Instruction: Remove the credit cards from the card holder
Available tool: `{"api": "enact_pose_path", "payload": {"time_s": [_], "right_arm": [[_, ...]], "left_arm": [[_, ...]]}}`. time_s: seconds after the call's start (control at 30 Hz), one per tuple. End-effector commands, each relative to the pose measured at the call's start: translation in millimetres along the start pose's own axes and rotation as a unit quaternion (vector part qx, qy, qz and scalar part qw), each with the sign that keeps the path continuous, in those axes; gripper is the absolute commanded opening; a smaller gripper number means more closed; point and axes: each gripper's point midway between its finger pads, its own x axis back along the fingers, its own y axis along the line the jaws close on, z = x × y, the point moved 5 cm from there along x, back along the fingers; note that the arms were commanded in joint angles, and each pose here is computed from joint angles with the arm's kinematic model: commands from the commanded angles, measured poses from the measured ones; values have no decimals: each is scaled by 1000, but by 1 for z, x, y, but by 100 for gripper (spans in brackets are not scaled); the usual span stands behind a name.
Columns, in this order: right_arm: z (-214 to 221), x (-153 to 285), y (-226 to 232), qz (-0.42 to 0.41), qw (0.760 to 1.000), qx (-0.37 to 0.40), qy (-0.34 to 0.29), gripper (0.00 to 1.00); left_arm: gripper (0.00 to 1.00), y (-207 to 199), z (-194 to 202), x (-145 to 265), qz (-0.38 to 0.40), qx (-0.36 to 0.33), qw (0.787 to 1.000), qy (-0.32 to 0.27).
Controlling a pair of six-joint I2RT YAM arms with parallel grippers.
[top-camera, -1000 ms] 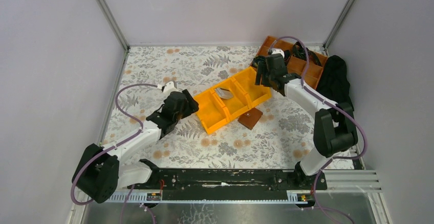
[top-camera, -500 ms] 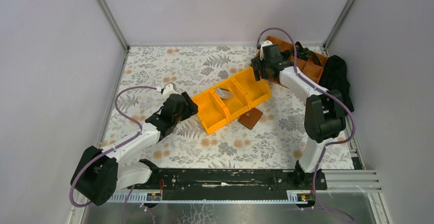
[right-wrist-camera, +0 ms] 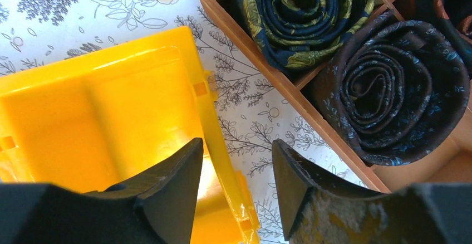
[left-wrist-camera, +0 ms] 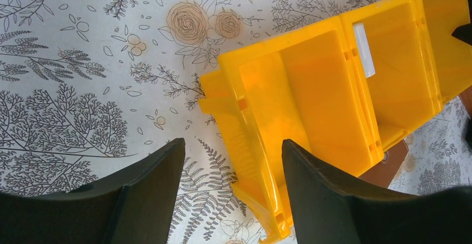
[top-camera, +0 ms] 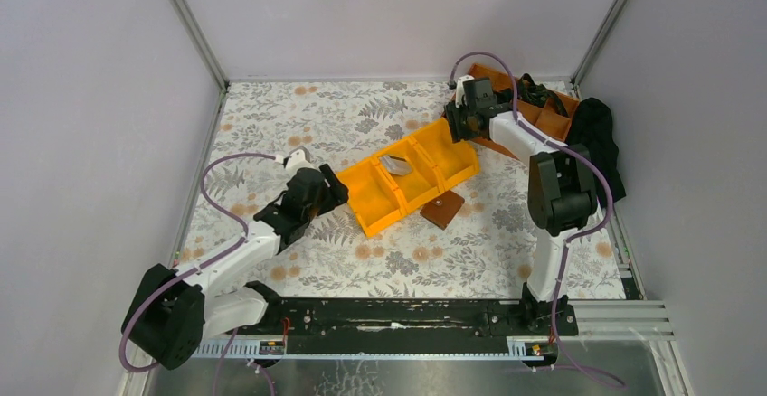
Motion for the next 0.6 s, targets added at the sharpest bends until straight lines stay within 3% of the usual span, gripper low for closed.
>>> {"api": "enact_pose_path", "payload": {"time_s": [0.0, 0.07, 0.13, 0.57], "right_arm": [[-17, 9, 5, -17, 999, -4, -35, 52], [-15, 10, 5, -15, 999, -6, -34, 49], [-13, 10, 4, -12, 999, -8, -32, 40], [2, 13, 6, -9, 999, -28, -31, 16]], "left_arm": [[71, -4, -1, -1, 14, -8, 1000, -8], [72, -4, 1, -3, 15, -8, 1000, -2], [72, -4, 3, -4, 16, -8, 1000, 1], [72, -5, 5, -6, 18, -8, 1000, 8]]}}
